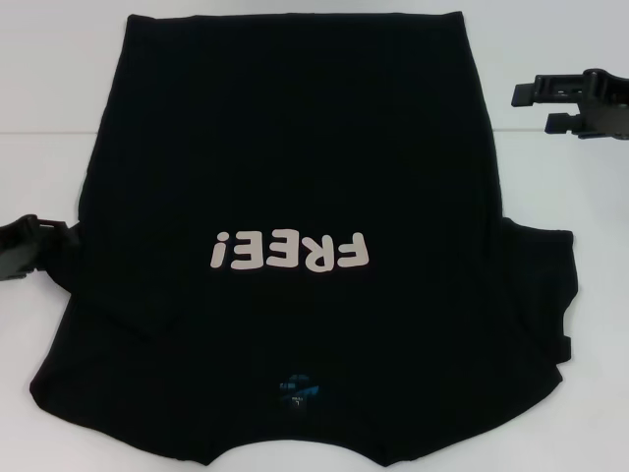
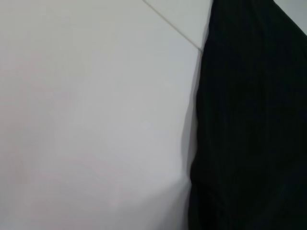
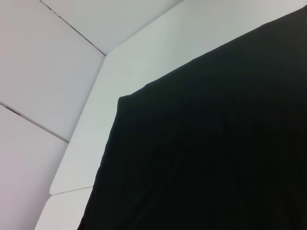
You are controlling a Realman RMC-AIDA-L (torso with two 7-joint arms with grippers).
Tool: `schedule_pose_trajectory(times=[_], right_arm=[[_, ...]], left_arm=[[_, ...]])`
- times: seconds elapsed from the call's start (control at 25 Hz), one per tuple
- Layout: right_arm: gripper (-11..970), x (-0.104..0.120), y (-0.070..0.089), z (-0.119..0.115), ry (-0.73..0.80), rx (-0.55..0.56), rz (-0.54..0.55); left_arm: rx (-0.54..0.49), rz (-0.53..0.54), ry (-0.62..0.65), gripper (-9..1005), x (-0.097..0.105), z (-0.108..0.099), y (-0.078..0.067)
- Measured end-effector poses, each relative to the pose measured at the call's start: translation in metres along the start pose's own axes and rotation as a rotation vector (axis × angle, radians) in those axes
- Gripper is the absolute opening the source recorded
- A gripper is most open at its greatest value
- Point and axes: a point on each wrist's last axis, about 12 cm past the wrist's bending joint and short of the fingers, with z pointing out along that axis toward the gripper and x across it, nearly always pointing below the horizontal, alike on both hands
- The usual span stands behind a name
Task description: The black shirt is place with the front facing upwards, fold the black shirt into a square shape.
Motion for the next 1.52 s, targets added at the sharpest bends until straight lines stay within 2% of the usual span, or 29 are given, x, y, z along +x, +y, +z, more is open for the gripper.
schedule_pose_trajectory(times=[0.2,0.4,0.52,0.76,0.92,1.12,1.28,1.52], right_arm=[[856,0.001,-0.003,-0.001,-0.003,0.005,0.003],[857,0.001,-0.003,-0.001,-0.006,0.005,0.004],[857,0.0,-0.003,-0.002,-0.009,0.006,0.004],[857,-0.001,-0.003,-0.002,-0.016,0.011,0.003],[857,-0.001,-0.003,-0.002,-0.02,0.012,0.002],[856,-0.002,-0.002,-0.001,-0.022,0.013,-0.002],[857,-0.002,-0.002,-0.001,-0.021,0.014,-0.004],[856,-0.002,-0.004,-0.001,-0.03,0.023,-0.001]], left_arm=[[0.001,0.0,0.001,609,-0.001,-0.001,0.0],[0.006,0.005,0.002,379,-0.002,-0.001,-0.002],[0.016,0.007,0.005,151,-0.004,-0.001,-0.005],[0.097,-0.02,-0.02,1,-0.013,-0.001,-0.021],[0.145,-0.03,-0.031,1,-0.019,0.007,-0.038],[0.134,-0.044,-0.052,2,-0.021,0.029,-0.056],[0.117,-0.037,-0.071,8,-0.019,0.04,-0.064],[0.126,0.005,-0.068,25,-0.018,0.042,-0.069]])
